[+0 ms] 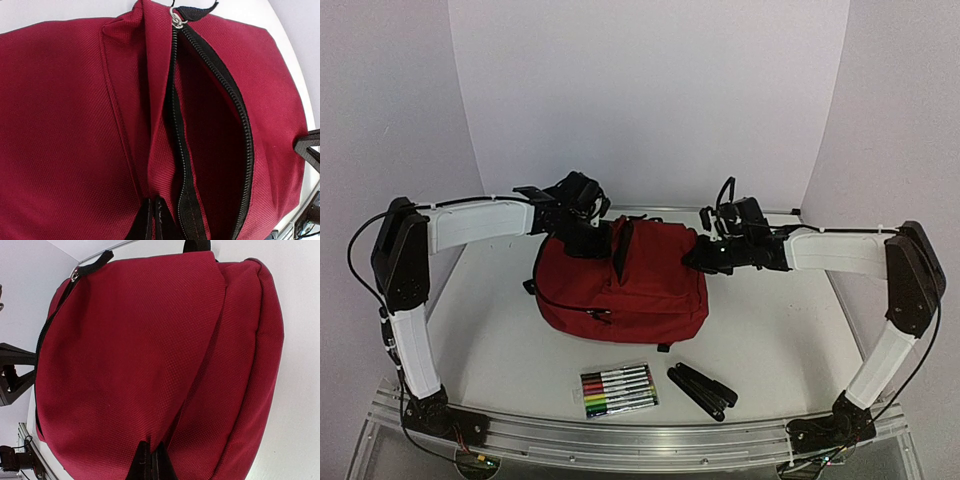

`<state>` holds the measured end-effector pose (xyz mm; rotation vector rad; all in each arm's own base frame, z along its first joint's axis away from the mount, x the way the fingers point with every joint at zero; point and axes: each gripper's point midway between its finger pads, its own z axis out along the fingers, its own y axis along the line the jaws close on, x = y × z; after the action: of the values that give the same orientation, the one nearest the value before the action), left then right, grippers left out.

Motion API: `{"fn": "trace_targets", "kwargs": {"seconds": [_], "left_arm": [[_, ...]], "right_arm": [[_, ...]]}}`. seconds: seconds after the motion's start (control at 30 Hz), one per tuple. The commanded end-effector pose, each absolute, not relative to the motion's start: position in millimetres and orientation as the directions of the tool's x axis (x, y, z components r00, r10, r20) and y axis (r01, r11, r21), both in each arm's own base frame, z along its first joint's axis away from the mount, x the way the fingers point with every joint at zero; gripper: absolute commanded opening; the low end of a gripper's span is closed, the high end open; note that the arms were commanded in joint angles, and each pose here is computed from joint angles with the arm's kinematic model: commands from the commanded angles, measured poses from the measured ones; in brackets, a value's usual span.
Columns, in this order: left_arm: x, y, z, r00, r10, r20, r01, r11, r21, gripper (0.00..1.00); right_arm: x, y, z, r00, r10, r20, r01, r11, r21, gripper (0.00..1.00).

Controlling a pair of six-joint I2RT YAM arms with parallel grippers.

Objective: Pack the student bag
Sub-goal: Unzip the student bag at the center of the board.

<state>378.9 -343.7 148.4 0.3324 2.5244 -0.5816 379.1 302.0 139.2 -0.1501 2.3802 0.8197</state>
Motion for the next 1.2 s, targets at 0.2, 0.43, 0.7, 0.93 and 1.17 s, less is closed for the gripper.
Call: {"fn": "trace_targets", "kwargs": {"seconds": [0.2, 0.43, 0.7, 0.93, 1.17], "left_arm": [[357, -353, 172, -0.849, 0.037, -0.527, 0.336, 0.809, -0.483, 0.0], [356, -356, 164, -0.854, -0.02, -0.52, 0.308, 0.786, -0.536, 0.0], [362, -367, 221, -0.786, -0.061, -0.615, 0.398, 0.712, -0.579, 0.45], [378, -376, 200, -0.81, -0.007, -0.587, 0.376, 0.762, -0.527, 0.71], [388, -368, 173, -0.824, 0.02, -0.567, 0.331, 0.828, -0.453, 0.55]], "right_arm": [[436, 258, 147, -0.718, 0.136, -0.683, -0.193, 0.903, 0.383, 0.0], [447, 252, 183, -0.676, 0.125, -0.727, -0.192, 0.922, 0.337, 0.24], [418, 257, 205, -0.644, 0.084, -0.761, -0.173, 0.952, 0.251, 0.7], [396, 287, 209, -0.641, 0.062, -0.765, -0.209, 0.945, 0.252, 0.75], [382, 310, 214, -0.629, 0.042, -0.776, -0.239, 0.94, 0.244, 0.75]]}}
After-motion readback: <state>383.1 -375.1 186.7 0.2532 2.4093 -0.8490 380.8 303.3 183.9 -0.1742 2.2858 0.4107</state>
